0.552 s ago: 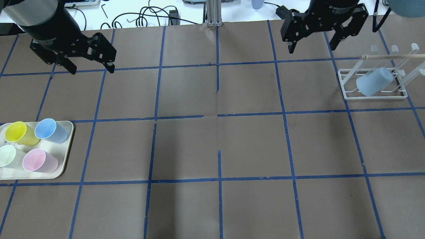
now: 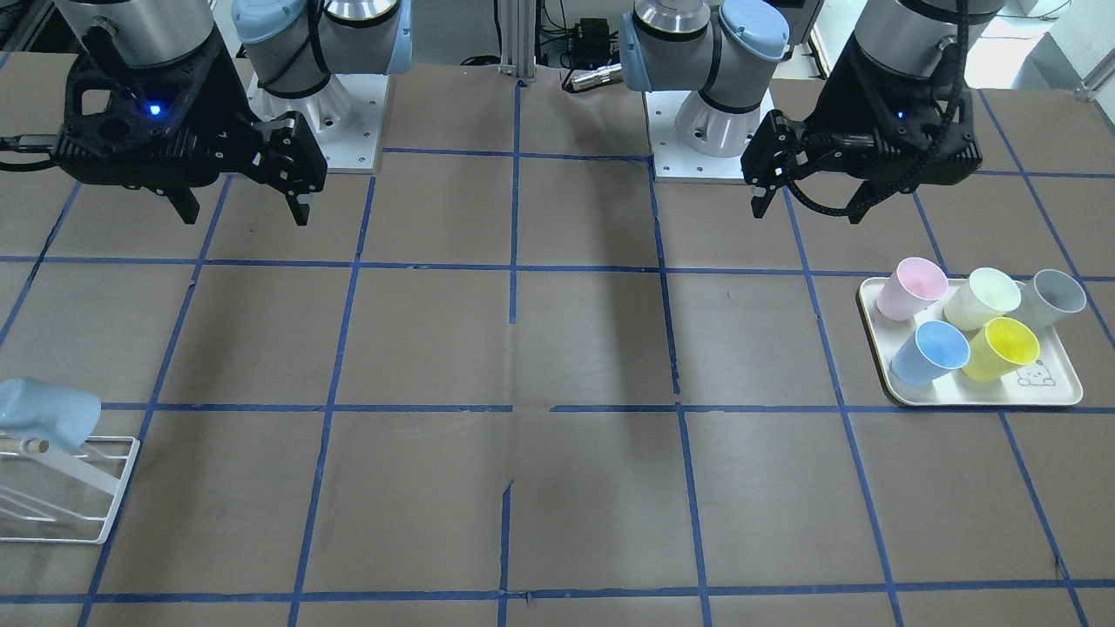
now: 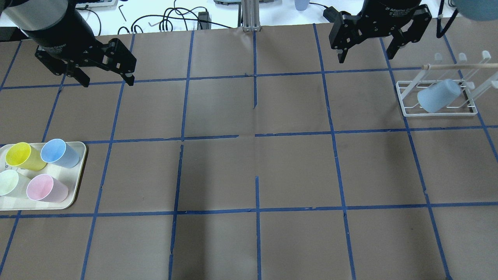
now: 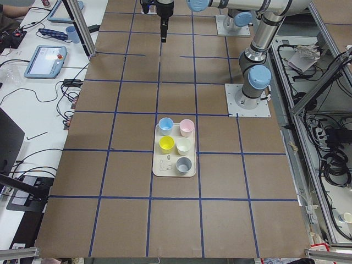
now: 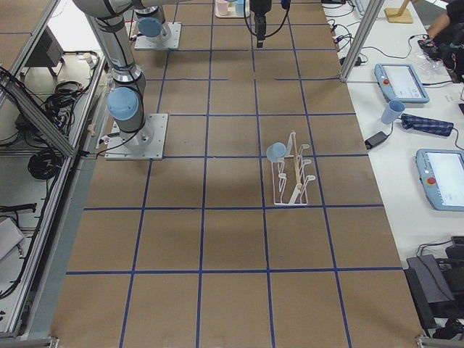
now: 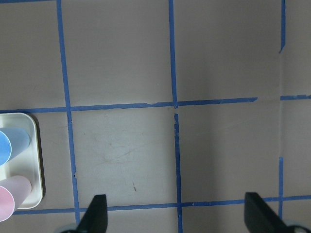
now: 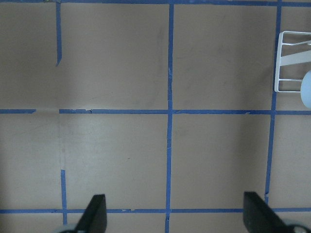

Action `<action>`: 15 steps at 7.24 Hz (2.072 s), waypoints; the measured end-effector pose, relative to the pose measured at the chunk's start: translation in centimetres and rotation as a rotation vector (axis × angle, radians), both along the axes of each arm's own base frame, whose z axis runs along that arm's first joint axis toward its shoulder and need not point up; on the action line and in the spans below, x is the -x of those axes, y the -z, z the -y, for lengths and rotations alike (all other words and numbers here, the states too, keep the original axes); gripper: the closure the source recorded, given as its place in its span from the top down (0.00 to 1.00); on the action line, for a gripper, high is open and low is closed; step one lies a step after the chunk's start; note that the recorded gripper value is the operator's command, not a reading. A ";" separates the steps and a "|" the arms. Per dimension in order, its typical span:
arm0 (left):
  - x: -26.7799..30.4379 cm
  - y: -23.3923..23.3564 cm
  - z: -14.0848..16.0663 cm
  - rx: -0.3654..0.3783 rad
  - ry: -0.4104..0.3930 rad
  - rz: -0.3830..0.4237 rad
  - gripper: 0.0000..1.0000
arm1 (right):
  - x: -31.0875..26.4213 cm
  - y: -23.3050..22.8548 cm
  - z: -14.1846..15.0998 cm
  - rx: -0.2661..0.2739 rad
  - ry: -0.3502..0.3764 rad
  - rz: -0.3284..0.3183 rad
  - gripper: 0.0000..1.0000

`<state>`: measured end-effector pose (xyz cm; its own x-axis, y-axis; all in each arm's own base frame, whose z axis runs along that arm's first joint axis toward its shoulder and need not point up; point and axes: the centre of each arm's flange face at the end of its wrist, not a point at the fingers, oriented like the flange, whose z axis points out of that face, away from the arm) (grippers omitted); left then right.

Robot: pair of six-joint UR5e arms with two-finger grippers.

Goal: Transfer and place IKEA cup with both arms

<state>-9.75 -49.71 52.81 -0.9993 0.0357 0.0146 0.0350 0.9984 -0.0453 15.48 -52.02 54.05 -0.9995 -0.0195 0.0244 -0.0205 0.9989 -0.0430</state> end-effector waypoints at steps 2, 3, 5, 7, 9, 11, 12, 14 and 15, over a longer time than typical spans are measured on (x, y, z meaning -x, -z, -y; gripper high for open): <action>0.0 0.0 0.0 0.000 0.001 0.001 1.00 | 0.4 0.2 0.3 -0.002 0.008 -0.002 1.00; 0.0 0.0 0.0 0.000 0.001 0.000 1.00 | 0.5 0.4 0.6 -0.001 0.007 -0.006 1.00; 0.0 0.0 0.0 0.000 0.001 0.001 1.00 | 1.3 1.7 1.6 -0.016 0.019 -0.047 1.00; 0.0 0.0 0.0 0.000 0.001 0.000 1.00 | 4.6 3.8 3.4 -0.055 0.023 -0.059 1.00; 0.0 0.0 0.0 0.000 0.002 0.001 1.00 | 9.8 4.9 4.9 -0.068 -0.098 -0.053 1.00; 0.0 0.0 0.0 0.000 0.003 0.001 1.00 | 15.1 6.5 5.8 -0.100 -0.235 -0.043 1.00; 0.0 0.0 0.0 0.000 0.003 0.001 1.00 | 17.5 7.4 6.0 -0.112 -0.313 -0.035 1.00; 0.0 0.0 0.0 0.000 0.003 0.000 1.00 | 21.3 9.6 6.0 -0.104 -0.485 -0.037 1.00; 0.0 0.0 0.0 0.000 0.003 0.000 1.00 | 23.5 11.1 5.7 -0.099 -0.576 -0.041 1.00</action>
